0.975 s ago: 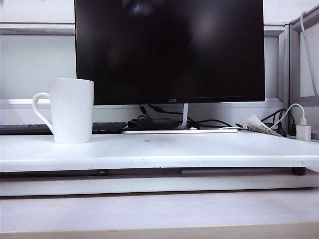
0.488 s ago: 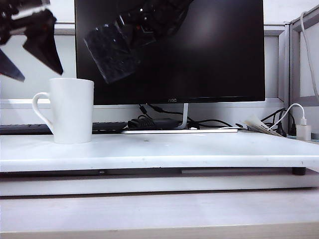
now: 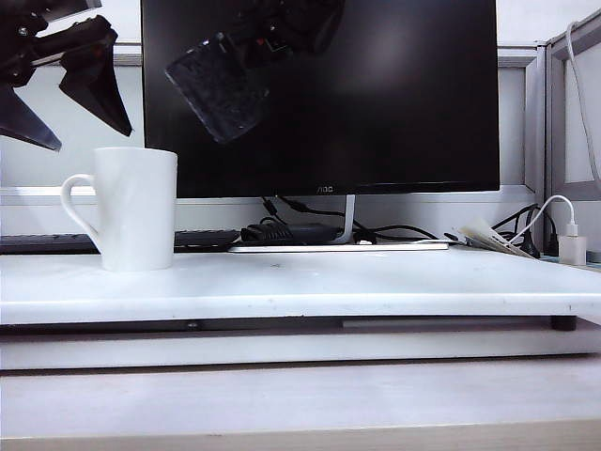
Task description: Carefully pick up the black cup and pour some water from the black cup into the white cup.
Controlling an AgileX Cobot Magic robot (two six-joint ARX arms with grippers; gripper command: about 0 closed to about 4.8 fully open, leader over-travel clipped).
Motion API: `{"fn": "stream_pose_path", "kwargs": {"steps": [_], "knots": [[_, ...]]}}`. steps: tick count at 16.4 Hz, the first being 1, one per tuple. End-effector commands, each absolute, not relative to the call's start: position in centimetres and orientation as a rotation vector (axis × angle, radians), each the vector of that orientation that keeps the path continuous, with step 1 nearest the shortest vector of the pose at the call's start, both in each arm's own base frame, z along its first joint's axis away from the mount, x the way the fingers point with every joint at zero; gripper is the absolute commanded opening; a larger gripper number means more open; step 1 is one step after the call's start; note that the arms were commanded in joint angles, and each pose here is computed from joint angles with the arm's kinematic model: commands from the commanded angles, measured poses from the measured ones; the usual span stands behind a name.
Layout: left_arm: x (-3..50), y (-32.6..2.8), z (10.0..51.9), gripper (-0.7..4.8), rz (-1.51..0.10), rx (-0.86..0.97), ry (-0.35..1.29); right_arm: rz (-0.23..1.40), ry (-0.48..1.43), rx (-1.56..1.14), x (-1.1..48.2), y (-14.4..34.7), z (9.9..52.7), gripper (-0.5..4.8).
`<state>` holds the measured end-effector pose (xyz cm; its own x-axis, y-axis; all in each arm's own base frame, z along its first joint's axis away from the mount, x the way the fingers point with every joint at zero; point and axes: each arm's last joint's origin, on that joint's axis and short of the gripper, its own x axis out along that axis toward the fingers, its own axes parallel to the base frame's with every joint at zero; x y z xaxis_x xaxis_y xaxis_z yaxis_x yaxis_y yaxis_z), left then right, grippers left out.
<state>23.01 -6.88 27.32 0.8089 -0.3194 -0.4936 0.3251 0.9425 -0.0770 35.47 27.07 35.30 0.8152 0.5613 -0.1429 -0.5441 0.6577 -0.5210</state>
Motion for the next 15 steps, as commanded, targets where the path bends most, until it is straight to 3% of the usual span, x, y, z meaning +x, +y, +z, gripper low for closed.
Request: {"fn": "stream_pose_path", "kwargs": {"steps": [1, 15], "knots": [[23.1, -6.9, 27.6, 4.79, -0.344, 0.009, 0.507, 0.615, -0.123, -0.593, 35.4, 27.6, 36.1, -0.06], [23.2, -6.5, 27.6, 4.79, -0.314, 0.011, 0.507, 0.596, -0.247, -0.863, 36.4, 28.8, 34.9, -0.06]]}}
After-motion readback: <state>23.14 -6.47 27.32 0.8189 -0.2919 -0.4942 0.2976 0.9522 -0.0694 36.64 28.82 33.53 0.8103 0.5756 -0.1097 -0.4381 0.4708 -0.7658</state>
